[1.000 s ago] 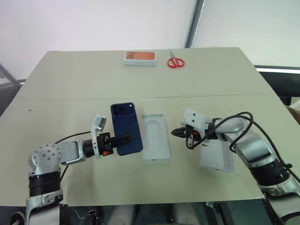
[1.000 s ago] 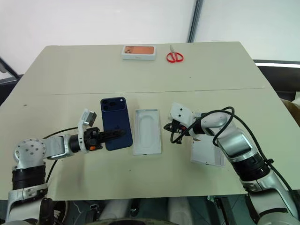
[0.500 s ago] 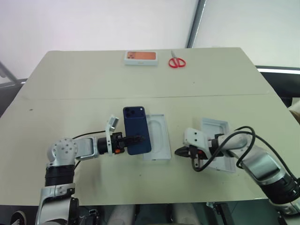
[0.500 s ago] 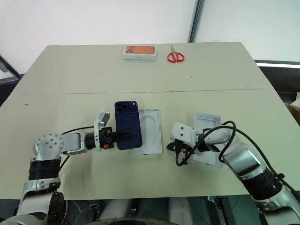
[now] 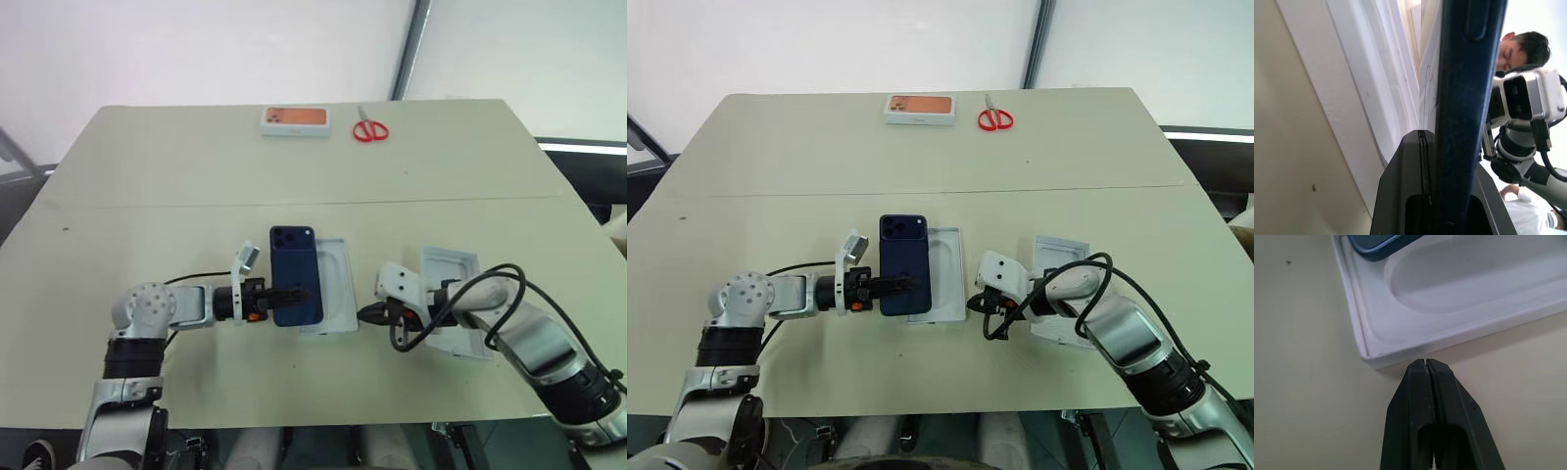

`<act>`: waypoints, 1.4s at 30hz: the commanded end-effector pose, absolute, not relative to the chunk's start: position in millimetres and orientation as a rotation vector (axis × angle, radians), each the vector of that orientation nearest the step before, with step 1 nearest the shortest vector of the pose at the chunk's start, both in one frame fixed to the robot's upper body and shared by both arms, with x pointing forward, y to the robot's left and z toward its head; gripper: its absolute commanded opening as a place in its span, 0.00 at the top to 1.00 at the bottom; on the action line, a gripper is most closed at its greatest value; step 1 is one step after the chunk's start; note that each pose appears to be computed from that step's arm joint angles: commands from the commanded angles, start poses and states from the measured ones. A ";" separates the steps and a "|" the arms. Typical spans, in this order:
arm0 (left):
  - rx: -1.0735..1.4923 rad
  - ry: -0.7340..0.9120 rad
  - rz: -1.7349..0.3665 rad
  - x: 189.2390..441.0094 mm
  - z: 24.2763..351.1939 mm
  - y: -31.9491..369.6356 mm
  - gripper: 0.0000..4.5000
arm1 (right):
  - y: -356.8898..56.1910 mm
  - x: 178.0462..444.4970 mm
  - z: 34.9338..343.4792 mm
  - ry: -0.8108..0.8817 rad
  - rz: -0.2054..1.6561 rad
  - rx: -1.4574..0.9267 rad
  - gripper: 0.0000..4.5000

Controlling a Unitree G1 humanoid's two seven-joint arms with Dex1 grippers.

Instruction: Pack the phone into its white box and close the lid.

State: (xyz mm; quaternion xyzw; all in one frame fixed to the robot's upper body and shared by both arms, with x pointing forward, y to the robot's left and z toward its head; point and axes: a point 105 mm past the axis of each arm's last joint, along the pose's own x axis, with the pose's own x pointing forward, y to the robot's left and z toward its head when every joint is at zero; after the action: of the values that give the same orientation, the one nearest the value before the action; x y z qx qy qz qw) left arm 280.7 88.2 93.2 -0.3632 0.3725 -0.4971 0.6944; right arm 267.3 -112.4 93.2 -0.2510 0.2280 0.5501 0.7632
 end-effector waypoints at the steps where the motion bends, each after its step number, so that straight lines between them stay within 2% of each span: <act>1: -0.814 0.797 -1.167 285.6 103.2 77.5 1.00 | -114.3 275.3 100.3 0.455 1.171 -0.583 0.99; 9: -0.854 0.826 -1.190 285.0 102.3 64.3 1.00 | -114.4 278.2 96.9 0.449 1.156 -0.611 0.99; 13: -0.849 0.846 -1.190 283.3 100.1 62.6 0.58 | -114.1 278.7 96.1 0.446 1.149 -0.614 1.00; 18: -0.808 0.832 -1.178 287.3 102.6 61.8 0.01 | -113.3 280.6 97.0 0.440 1.143 -0.611 1.00; 28: -0.685 0.790 -1.225 287.9 126.9 64.0 0.01 | -109.7 284.4 97.2 0.430 1.145 -0.607 1.00; 42: -0.588 0.812 -1.239 272.8 127.9 75.7 0.01 | -103.1 288.3 100.5 0.410 1.157 -0.603 1.00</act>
State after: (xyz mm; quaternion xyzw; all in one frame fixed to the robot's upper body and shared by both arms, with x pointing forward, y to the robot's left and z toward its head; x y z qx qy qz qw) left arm 277.8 77.3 119.4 -0.2717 0.3776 -0.5377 0.7032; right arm 286.6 -108.7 93.0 -0.2732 0.2093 0.5290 0.7757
